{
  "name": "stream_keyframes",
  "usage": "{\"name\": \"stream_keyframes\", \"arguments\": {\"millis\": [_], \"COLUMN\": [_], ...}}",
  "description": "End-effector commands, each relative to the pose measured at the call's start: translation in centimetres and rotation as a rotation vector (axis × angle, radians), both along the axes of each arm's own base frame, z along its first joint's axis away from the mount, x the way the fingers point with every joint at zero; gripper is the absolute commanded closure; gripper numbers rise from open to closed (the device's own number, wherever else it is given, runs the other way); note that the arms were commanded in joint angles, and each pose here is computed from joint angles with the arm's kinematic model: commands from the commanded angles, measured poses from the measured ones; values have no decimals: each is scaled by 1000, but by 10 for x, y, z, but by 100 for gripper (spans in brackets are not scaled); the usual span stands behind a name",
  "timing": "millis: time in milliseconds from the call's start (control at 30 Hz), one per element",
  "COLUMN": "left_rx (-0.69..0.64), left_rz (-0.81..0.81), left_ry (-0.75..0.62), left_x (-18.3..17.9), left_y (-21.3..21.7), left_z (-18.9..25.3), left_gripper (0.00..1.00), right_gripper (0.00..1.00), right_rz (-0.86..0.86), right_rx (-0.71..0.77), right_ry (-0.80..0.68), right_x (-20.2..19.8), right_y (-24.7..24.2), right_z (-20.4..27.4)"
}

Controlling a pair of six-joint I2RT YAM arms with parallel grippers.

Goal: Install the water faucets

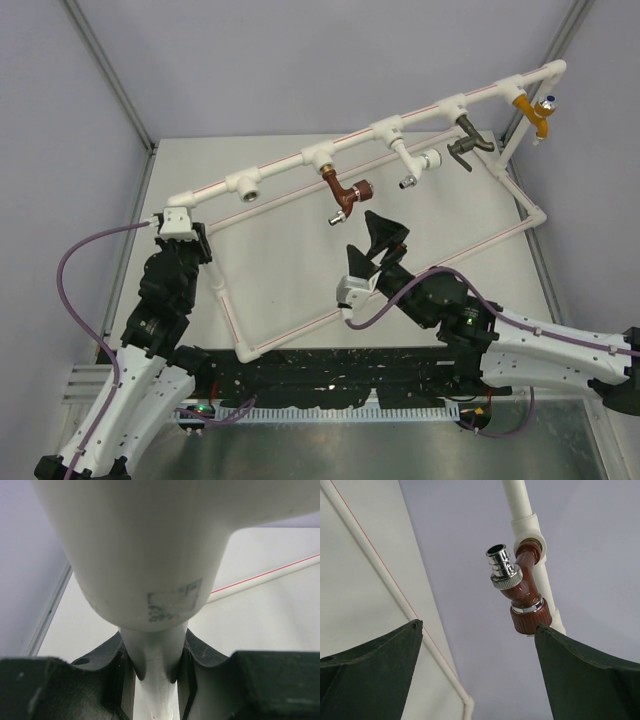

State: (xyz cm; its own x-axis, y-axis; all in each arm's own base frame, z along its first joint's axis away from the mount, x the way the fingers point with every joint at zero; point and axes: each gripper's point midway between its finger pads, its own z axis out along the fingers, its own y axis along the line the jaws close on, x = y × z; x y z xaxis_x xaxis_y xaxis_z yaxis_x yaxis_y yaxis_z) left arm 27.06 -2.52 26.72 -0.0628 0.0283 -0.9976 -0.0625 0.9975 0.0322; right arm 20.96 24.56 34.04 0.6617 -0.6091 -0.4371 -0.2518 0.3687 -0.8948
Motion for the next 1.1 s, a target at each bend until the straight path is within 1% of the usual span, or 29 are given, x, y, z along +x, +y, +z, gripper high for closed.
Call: {"name": "stream_keyframes", "arguments": {"millis": [0, 133, 167, 233, 300, 433, 600, 733, 967, 1067], "left_rx": [67, 65, 64, 62, 62, 61, 59, 61, 62, 61], "left_rz": [-77, -75, -78, -78, -78, -78, -76, -77, -74, -74], "left_ry": [14, 8, 7, 1, 1, -3, -9, -8, -9, -11], "left_x": [1, 0, 0, 0, -1, -2, -3, -3, -4, -4], "left_y": [-12, -11, -12, -12, -11, -11, -10, -10, -9, -9], "left_z": [-3, -1, -1, 1, 1, 2, 3, 2, 2, 2], "left_gripper": [100, 100, 100, 100, 100, 100, 100, 100, 100, 100], "right_gripper": [2, 0, 3, 3, 3, 10, 12, 16, 27, 41], "right_rz": [-128, -153, -163, -173, -181, -180, -192, -192, -185, -177], "right_rx": [-25, -62, -68, -84, -112, -145, -159, -188, -228, -234], "right_ry": [-269, -360, -389, -432, -451, -464, -500, -505, -503, -488], "right_x": [7, 9, 9, 10, 13, 21, 30, 39, 55, 60], "right_y": [-14, -7, -5, 0, 4, 12, 15, 20, 28, 33], "right_z": [47, 57, 61, 64, 65, 67, 74, 73, 65, 62]}}
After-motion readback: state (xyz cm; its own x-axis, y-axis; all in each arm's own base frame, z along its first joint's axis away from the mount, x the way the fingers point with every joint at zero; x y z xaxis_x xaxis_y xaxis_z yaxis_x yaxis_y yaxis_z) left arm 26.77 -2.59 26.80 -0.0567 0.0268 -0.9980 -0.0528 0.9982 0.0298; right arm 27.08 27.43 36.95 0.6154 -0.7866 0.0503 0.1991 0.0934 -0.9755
